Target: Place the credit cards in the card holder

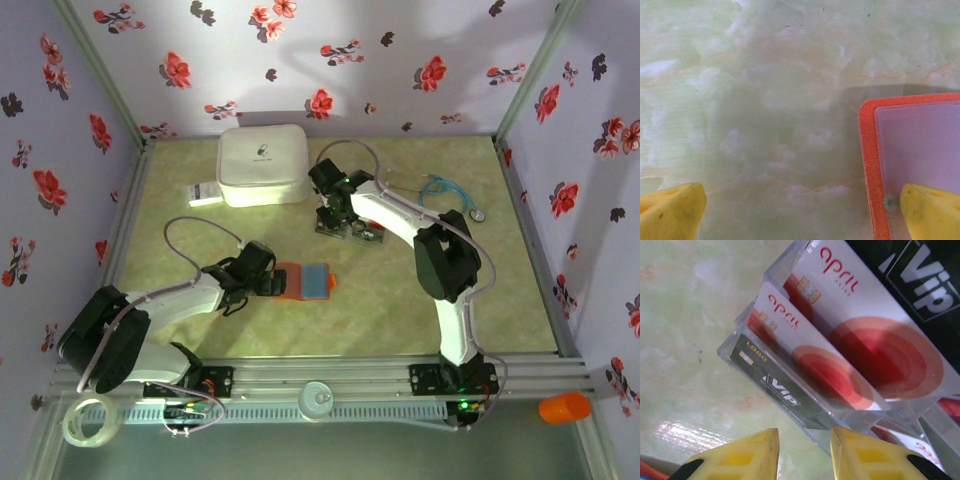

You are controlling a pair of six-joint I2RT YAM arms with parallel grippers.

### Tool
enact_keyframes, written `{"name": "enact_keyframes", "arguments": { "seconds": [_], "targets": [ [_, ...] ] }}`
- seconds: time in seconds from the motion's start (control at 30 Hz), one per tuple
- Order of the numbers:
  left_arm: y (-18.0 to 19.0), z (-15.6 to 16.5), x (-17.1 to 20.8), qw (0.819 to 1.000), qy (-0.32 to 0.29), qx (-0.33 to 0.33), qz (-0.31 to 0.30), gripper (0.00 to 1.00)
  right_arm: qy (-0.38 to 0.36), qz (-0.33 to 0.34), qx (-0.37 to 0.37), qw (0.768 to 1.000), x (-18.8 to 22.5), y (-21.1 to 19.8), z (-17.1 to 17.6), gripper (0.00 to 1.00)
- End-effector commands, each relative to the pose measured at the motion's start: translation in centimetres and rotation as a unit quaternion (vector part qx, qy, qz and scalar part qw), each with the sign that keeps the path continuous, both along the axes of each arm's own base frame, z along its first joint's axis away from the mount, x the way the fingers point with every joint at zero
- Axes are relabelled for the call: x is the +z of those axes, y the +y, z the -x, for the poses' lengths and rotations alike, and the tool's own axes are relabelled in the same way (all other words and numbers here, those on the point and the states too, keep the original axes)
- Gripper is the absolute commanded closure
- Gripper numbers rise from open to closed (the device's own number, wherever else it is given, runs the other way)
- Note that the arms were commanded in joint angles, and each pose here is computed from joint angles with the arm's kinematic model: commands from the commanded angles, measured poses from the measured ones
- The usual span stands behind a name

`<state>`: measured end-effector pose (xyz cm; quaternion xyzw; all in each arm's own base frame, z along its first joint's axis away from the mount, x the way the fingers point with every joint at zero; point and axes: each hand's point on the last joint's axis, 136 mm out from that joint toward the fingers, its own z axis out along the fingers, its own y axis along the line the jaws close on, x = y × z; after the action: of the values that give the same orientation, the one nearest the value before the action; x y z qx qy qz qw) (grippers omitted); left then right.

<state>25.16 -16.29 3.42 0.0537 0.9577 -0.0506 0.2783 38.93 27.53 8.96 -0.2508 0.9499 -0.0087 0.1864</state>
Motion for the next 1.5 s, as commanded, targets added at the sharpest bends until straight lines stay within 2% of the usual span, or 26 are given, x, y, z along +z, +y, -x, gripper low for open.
{"name": "enact_keyframes", "arguments": {
  "seconds": [0.0,0.67,0.87,1.0,1.1,1.33,1.4,1.47],
  "targets": [
    [-0.1,-0.7,0.6,1.000,-0.013,-0.003,-0.013,0.00,0.004,0.038,0.010,0.999,-0.1,-0.8,-0.6,0.67],
    [-0.1,-0.9,0.9,1.000,-0.016,-0.001,-0.016,0.00,0.036,0.045,0.020,0.998,-2.9,0.2,-1.2,0.70],
    [-0.1,-0.8,0.9,1.000,-0.016,-0.001,-0.016,0.00,0.037,0.043,0.021,0.998,-2.9,0.2,-1.2,0.83],
    [0.0,-0.7,0.8,1.000,-0.015,0.000,-0.016,0.00,0.046,0.037,0.024,0.998,-2.8,0.2,-0.9,0.97],
    [0.1,-0.7,0.8,1.000,-0.015,0.000,-0.016,0.00,0.051,0.036,0.025,0.998,-2.7,-0.1,-0.6,1.00],
    [0.3,-0.5,0.7,1.000,-0.015,0.001,-0.016,0.00,0.054,0.013,0.029,0.998,-1.9,-0.3,-0.1,1.00],
    [0.2,-0.5,0.7,1.000,-0.015,0.001,-0.015,0.00,0.056,0.008,0.030,0.998,-1.9,-0.2,-0.2,0.92],
    [0.3,-0.4,0.7,1.000,-0.015,0.001,-0.015,0.00,0.060,0.006,0.030,0.998,-2.0,0.0,-0.4,0.89]
  ]
}}
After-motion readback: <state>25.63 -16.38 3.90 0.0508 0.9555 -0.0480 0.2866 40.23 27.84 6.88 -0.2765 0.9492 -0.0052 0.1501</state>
